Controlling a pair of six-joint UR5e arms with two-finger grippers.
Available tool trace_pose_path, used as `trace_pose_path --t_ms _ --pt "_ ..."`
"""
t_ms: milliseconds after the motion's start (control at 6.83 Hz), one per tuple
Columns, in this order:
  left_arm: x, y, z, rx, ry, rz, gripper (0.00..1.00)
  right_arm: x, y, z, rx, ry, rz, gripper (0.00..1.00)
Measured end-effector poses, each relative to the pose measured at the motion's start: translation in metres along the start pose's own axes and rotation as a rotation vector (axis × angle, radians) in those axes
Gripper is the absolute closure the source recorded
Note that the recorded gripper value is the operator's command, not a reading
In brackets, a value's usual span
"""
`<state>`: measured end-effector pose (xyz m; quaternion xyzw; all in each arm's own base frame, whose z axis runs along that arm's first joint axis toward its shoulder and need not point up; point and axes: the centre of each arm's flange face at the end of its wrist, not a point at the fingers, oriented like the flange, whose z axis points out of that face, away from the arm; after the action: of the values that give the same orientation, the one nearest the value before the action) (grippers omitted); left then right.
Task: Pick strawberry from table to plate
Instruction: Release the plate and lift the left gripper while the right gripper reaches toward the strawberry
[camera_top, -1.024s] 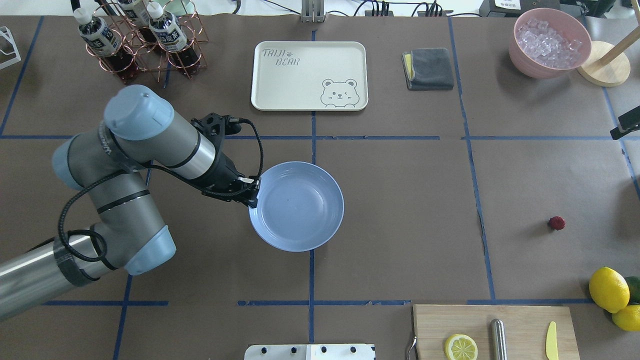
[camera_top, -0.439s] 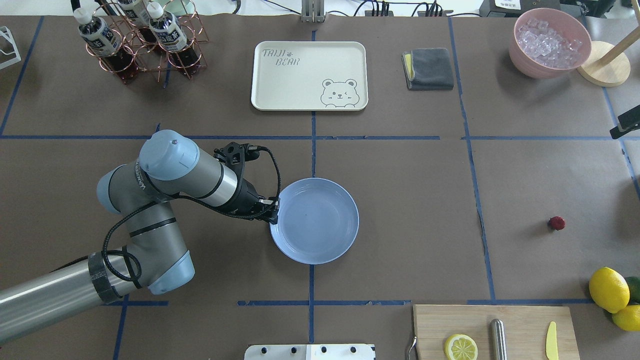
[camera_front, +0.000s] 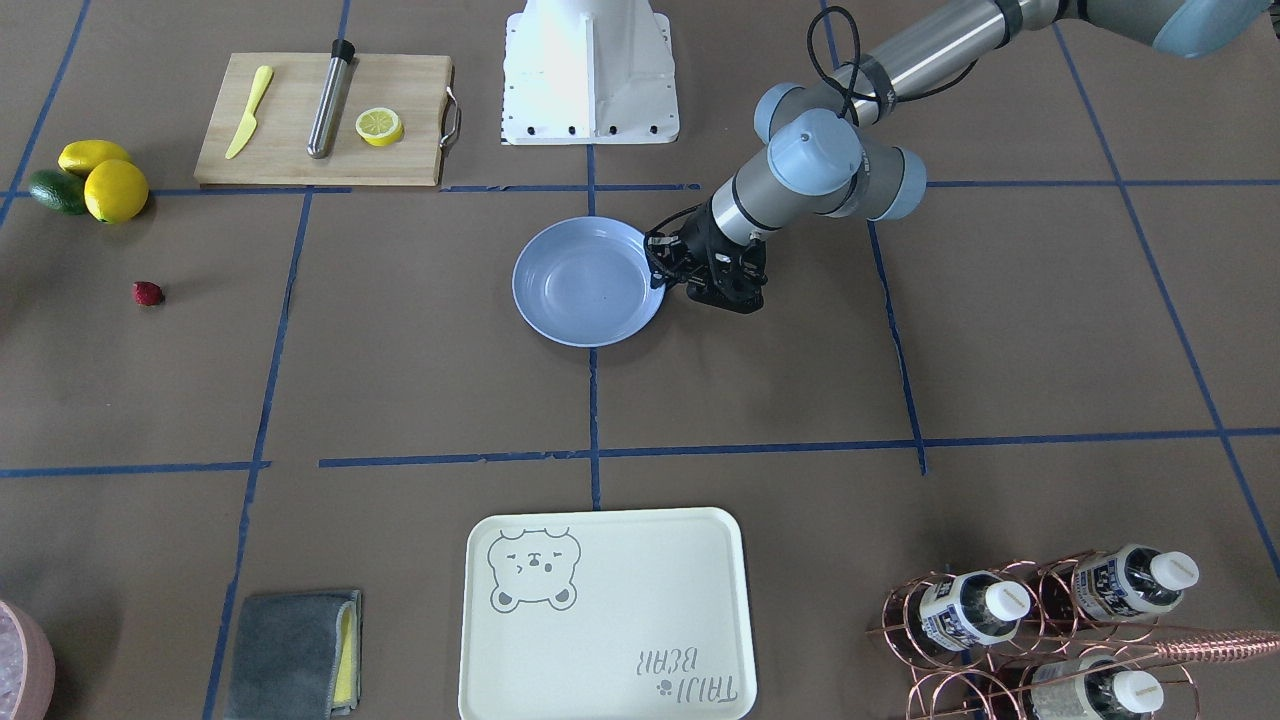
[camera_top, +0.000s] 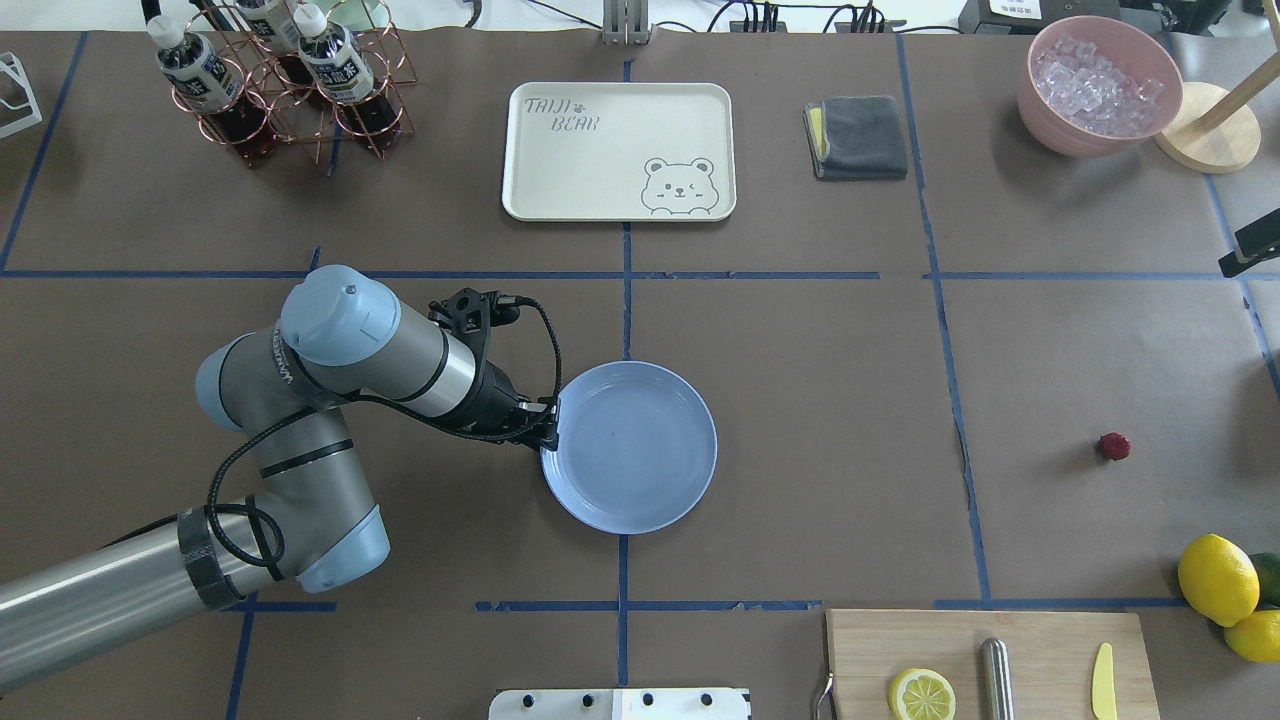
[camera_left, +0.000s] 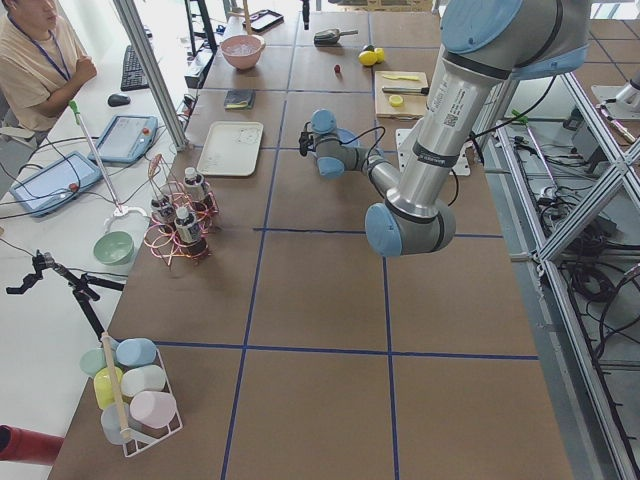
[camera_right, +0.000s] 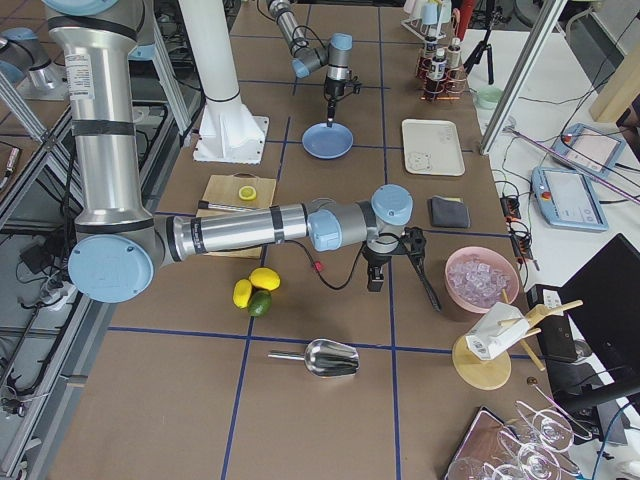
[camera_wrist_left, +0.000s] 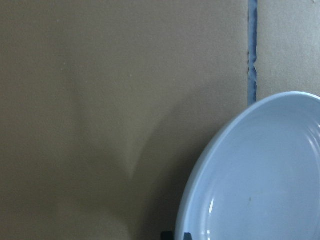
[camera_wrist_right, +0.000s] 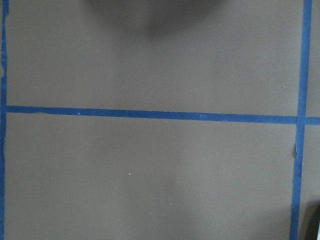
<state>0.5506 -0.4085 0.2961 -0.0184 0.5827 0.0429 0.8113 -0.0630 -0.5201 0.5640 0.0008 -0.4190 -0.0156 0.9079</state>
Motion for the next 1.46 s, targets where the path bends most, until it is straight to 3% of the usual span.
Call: trace_pose_path --t_ms 293,585,878,1171,1463 --pt "0.001 -0.003 -0.010 0.013 0.009 0.004 0.35 -0.025 0.007 0.007 -0.025 -0.034 -0.004 0.00" --pt "-0.002 -0.019 -0.030 0.050 0.015 -0.003 0.35 -0.059 0.036 0.033 -0.039 -0.045 0.001 0.00" --pt "-0.005 -0.032 -0.046 0.080 0.019 -0.008 0.35 -0.070 0.080 0.070 0.029 -0.043 0.019 0.00" --pt "-0.006 -0.037 -0.054 0.094 0.023 -0.009 0.35 -0.096 0.106 0.112 0.044 -0.010 0.033 0.04" --pt "-0.006 -0.038 -0.055 0.097 0.023 -0.009 0.34 -0.101 0.120 0.143 0.018 0.031 0.018 0.10"
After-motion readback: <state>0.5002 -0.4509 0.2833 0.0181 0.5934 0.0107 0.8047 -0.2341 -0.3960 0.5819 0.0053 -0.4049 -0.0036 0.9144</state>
